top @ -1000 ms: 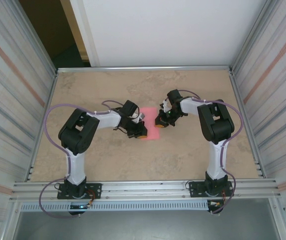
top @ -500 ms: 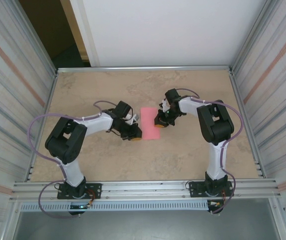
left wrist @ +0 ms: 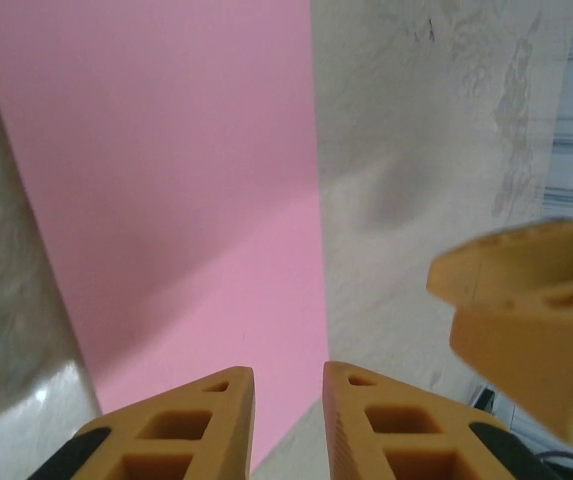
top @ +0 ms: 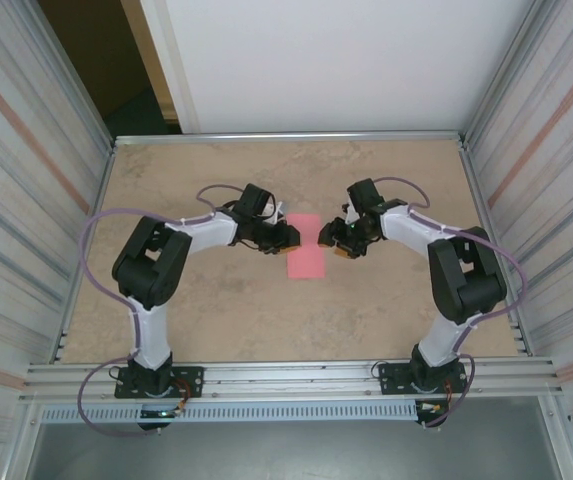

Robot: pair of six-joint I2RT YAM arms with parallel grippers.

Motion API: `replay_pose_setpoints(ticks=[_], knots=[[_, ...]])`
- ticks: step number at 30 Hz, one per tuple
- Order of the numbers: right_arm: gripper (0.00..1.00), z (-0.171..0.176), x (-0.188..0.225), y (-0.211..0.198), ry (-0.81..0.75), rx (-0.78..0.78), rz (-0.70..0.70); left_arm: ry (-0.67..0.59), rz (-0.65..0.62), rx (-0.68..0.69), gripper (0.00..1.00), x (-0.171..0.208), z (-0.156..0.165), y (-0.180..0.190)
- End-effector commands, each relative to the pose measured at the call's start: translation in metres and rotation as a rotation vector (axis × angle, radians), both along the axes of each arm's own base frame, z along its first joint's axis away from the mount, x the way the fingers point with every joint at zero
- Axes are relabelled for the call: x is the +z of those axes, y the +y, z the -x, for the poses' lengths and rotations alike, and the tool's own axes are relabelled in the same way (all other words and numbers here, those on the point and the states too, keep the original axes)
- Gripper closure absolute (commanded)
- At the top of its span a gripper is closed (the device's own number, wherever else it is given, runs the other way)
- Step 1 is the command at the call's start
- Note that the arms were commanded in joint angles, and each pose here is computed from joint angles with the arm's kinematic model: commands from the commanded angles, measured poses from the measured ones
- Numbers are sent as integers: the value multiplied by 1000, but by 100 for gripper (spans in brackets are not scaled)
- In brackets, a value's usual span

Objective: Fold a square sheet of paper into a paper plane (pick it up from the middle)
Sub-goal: Fold the triangle a second time at the center of the table.

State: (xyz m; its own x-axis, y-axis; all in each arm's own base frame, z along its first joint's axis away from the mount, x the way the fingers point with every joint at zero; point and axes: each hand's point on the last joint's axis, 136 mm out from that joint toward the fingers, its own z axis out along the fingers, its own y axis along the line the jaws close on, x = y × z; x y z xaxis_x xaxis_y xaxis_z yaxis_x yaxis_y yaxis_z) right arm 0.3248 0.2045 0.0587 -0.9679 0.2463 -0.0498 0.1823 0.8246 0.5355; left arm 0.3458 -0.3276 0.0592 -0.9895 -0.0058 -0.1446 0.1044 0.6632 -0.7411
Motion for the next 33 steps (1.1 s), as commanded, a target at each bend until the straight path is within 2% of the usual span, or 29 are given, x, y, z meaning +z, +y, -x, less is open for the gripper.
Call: replay_pose_setpoints(ticks=[1, 8, 22, 33], knots=[[44, 2, 2, 1, 9, -79, -45, -8, 9, 70, 74, 0, -19, 6], [45, 19, -11, 16, 68, -84, -90, 50, 45, 115, 73, -16, -27, 9], [49, 36, -24, 19, 126, -57, -72, 192, -83, 198, 73, -57, -11, 29], [54, 48, -33, 24, 161, -11, -43, 240, -113, 211, 73, -65, -5, 32]])
